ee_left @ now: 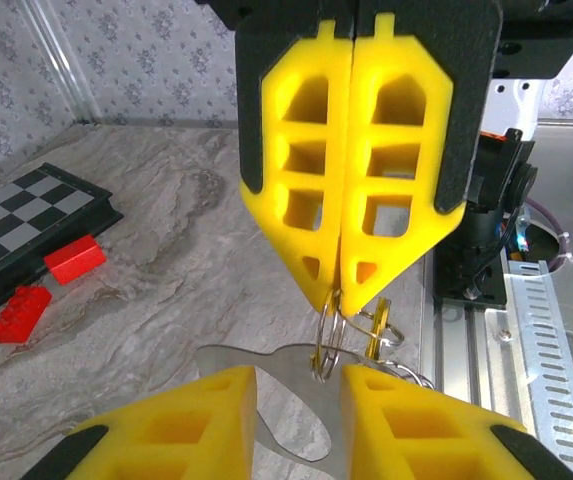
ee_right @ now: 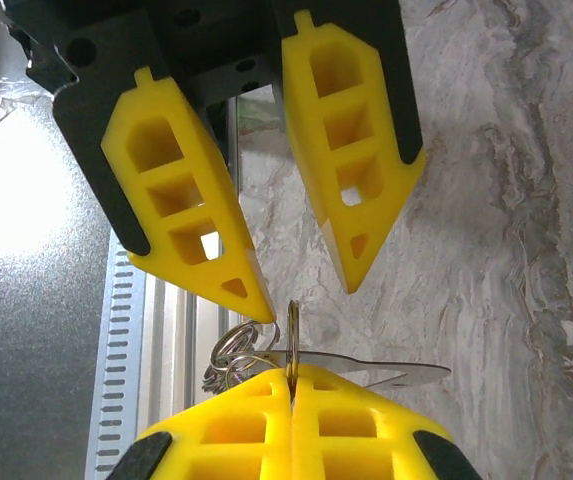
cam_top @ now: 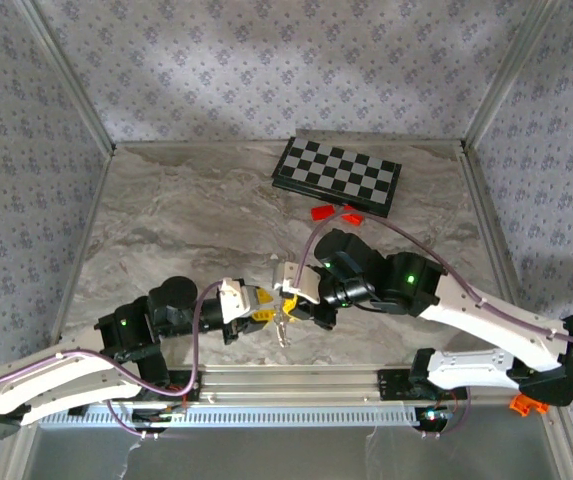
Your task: Put the keys on the keyring
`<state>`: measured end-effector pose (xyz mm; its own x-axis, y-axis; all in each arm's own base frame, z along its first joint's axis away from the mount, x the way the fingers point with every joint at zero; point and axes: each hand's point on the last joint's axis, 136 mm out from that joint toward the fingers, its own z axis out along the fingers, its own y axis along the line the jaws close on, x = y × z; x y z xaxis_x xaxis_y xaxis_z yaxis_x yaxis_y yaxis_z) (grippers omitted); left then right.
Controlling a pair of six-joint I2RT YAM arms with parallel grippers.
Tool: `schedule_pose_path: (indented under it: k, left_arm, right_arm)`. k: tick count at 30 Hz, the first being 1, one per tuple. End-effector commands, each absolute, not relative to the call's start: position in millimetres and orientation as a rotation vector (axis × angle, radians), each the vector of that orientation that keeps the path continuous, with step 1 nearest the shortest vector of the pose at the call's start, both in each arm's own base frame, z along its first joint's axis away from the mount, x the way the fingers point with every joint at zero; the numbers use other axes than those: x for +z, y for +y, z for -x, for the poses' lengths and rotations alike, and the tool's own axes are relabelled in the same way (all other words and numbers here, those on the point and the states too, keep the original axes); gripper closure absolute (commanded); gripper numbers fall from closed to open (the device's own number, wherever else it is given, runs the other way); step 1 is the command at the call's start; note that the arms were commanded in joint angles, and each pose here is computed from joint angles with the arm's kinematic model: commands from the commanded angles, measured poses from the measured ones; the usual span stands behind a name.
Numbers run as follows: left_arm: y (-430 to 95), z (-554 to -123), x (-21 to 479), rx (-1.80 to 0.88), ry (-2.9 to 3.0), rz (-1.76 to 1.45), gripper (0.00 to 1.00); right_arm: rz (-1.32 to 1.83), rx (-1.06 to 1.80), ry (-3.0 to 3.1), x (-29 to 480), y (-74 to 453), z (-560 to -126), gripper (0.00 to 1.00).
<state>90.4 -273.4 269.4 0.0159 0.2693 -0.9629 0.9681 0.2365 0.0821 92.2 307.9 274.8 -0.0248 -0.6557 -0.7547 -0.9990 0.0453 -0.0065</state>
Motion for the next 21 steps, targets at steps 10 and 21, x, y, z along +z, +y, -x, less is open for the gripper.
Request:
schedule_pose_path:
  k: [10, 21]
  left_arm:
    - [-278.9, -85.7, 286.3, -0.894, 1.395, -1.224, 0.79]
    - [-281.0, -82.7, 287.9, -0.912, 1.381, -1.238, 0.90]
  right_arm:
    - [1.672, 0.820, 1.666, 291.1, 316.5, -86.5, 1.00]
    - [1.659, 0.825, 1.658, 290.9, 316.6, -87.0, 1.00]
